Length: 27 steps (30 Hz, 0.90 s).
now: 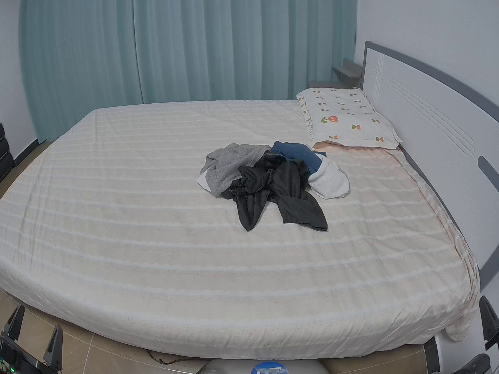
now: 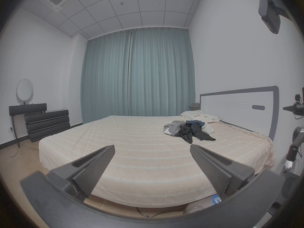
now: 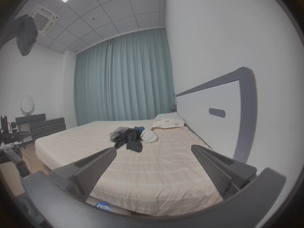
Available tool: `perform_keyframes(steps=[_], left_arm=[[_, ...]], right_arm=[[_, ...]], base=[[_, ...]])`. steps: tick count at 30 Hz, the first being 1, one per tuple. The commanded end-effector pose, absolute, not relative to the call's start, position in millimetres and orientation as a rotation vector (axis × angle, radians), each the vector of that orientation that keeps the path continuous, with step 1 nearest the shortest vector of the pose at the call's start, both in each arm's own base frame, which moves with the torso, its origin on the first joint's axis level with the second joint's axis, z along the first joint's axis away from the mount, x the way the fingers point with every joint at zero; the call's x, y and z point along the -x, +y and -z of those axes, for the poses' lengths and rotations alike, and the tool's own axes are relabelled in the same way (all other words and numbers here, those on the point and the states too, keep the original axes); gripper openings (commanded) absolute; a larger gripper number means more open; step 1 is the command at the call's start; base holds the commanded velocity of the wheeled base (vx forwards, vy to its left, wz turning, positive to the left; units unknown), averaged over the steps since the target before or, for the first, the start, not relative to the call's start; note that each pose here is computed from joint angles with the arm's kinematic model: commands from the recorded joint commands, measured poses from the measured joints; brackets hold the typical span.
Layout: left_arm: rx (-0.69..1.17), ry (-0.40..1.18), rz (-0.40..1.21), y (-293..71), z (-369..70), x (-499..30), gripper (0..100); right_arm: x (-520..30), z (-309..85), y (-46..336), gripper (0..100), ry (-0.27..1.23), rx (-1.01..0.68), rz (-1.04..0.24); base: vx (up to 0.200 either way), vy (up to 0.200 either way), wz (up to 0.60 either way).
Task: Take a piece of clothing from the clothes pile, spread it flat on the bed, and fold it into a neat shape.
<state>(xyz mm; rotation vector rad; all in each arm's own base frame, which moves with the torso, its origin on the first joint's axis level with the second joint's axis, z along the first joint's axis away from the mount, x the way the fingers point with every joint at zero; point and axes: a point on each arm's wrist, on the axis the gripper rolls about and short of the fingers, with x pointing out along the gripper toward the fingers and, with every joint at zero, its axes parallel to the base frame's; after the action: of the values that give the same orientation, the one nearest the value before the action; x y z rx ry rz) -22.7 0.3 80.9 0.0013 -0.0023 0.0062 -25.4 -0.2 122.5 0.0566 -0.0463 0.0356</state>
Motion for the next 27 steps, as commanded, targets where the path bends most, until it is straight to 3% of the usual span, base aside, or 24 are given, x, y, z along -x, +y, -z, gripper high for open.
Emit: perform_keyframes(steps=[1, 7, 14, 27], left_arm=[[0.000, -0.003, -0.006, 0, -76, 23, 100], [-0.002, -0.003, -0.006, 0, -76, 23, 100], [-0.002, -0.003, -0.006, 0, -76, 23, 100], [-0.002, -0.003, -0.008, 0, -76, 23, 100]], right_arm=[[-17, -147, 3, 100, 0.217, -0.071, -0.137], [-77, -147, 11, 100, 0.459, -0.119, -0.165], [-171, -129, 32, 100, 0.611, -0.174, -0.171], [-331, -64, 65, 100, 0.621, -0.174, -0.003]], base=[[0.000, 0.000, 0.00], [0.000, 0.000, 0.00], [0.000, 0.000, 0.00], [0.000, 0.000, 0.00]])
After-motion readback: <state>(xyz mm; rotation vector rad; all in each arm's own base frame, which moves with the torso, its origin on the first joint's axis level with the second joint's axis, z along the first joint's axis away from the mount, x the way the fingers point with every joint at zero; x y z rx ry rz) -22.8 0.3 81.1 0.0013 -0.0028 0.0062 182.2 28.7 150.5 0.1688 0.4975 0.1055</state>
